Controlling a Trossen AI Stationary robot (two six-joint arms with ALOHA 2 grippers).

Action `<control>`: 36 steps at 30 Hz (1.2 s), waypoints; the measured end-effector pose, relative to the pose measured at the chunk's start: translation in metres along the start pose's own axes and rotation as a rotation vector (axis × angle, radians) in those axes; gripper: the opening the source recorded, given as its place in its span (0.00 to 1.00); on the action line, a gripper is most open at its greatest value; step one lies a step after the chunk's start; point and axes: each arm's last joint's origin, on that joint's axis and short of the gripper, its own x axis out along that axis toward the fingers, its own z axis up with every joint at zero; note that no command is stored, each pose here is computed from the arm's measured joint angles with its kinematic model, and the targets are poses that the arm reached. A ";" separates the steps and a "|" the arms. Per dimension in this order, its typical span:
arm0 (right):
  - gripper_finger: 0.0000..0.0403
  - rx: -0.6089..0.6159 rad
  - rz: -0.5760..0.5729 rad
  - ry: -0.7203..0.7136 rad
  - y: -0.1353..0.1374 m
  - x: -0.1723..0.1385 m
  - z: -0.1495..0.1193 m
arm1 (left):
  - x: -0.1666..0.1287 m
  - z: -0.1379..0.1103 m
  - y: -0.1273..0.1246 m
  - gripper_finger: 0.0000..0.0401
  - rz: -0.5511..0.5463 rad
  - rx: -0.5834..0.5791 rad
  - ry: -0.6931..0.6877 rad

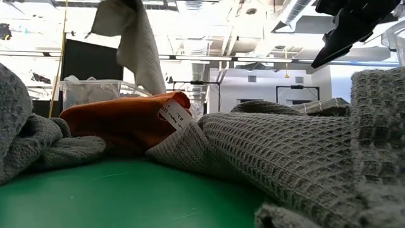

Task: Sort towels by color in basket
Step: Put the right light gray towel into the top transparent bin

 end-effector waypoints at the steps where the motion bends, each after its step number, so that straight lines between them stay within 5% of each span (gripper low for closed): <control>1: 0.67 -0.001 0.002 0.000 0.000 0.000 0.000 | -0.005 -0.002 0.009 0.00 0.018 -0.022 -0.010; 9: 0.67 -0.002 0.002 -0.001 0.000 0.000 0.000 | -0.051 -0.034 0.071 0.00 0.098 -0.240 -0.116; 15: 0.67 0.004 0.006 -0.014 0.002 0.002 0.002 | -0.066 -0.055 0.084 0.00 0.090 -0.285 -0.128; 22: 0.67 0.003 0.005 -0.013 0.004 0.006 0.004 | -0.053 -0.055 0.063 0.00 -0.035 -0.236 -0.057; 36: 0.67 -0.015 0.003 0.015 0.010 0.016 0.005 | 0.009 -0.040 -0.023 0.00 -0.165 -0.022 0.122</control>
